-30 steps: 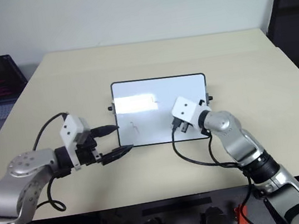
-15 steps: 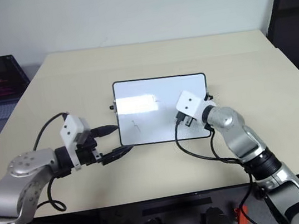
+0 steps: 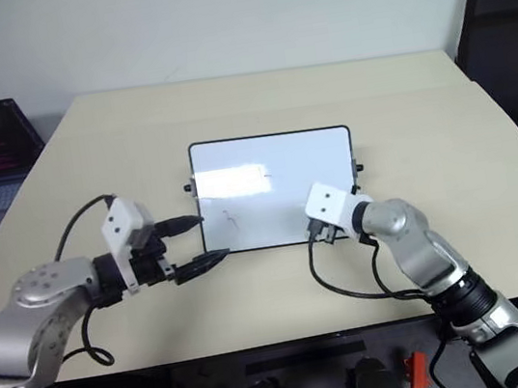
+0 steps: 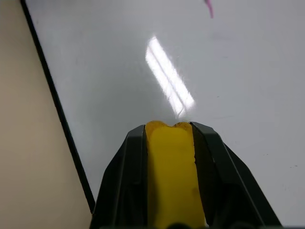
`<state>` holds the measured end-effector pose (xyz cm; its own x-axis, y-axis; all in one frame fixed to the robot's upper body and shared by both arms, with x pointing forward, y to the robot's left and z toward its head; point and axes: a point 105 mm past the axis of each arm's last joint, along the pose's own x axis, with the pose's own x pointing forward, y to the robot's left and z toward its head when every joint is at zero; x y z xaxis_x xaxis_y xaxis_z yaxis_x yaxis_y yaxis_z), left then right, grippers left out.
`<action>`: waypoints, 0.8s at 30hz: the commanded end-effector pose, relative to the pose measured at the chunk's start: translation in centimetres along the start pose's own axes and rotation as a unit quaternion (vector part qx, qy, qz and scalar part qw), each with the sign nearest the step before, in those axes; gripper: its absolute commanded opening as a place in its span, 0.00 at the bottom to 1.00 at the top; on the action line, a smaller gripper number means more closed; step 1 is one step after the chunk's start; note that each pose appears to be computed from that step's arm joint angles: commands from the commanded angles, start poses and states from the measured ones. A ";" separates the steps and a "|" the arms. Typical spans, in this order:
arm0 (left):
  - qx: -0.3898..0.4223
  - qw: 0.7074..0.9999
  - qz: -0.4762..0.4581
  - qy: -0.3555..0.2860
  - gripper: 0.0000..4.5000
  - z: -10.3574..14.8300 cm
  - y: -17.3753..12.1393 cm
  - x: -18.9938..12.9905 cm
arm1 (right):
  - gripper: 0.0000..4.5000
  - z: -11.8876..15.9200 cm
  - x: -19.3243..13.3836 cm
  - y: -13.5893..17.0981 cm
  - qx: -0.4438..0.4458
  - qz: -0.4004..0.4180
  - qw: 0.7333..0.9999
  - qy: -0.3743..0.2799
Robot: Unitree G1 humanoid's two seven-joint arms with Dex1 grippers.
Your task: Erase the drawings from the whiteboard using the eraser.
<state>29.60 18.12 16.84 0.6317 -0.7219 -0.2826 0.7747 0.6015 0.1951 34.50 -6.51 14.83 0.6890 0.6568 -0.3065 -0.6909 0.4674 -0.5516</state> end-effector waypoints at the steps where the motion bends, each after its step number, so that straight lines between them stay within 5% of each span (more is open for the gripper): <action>1: 0.030 0.998 0.057 -0.012 1.00 1.6 1.9 -1.7 | 0.22 4.1 -1.3 0.1 0.009 0.008 0.997 -0.081; 14: 0.022 0.997 0.076 -0.014 1.00 1.7 2.0 -3.5 | 0.22 6.9 1.5 1.4 -0.044 -0.016 0.989 -0.141; 24: 0.026 0.997 0.069 -0.018 1.00 1.8 1.5 -2.6 | 0.22 8.8 5.4 -1.4 -0.085 -0.060 0.982 -0.160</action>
<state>29.39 21.13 18.51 0.7410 -0.6244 -0.2470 0.6710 0.7020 0.2387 36.93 1.02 19.77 0.6464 0.7626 -0.0243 -0.5750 0.4661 -0.6724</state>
